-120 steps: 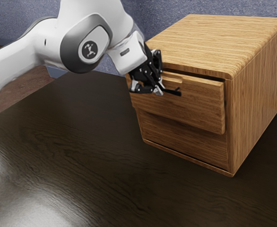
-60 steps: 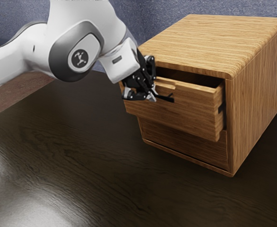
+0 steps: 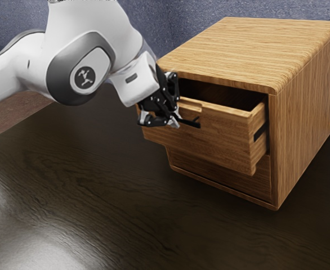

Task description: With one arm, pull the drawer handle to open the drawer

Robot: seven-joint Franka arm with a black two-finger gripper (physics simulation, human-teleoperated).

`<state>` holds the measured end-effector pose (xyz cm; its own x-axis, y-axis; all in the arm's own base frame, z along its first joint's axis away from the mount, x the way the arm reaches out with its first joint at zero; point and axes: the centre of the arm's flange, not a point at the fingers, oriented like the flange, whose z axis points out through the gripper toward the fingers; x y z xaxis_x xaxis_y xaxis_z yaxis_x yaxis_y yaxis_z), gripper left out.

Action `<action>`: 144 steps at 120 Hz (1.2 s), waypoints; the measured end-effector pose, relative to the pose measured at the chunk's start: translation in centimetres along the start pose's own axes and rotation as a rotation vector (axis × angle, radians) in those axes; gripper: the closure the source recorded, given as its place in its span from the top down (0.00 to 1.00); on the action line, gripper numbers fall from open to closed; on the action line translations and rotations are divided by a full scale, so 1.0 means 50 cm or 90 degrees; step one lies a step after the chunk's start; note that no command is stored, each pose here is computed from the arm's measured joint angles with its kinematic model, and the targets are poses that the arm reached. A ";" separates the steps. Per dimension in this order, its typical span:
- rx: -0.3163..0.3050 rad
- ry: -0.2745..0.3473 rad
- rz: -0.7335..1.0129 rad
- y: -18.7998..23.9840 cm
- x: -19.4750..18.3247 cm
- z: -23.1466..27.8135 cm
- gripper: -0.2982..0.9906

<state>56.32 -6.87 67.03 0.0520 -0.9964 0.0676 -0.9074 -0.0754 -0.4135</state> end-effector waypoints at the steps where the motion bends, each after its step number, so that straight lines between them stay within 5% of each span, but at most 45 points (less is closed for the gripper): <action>1: 0.000 0.000 0.000 0.001 0.000 -0.001 0.17; 144: 0.005 -0.026 -0.006 0.135 0.009 -0.057 0.17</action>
<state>49.03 -7.70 66.88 0.0781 -0.9963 0.0345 -0.9035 -0.0854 -0.4199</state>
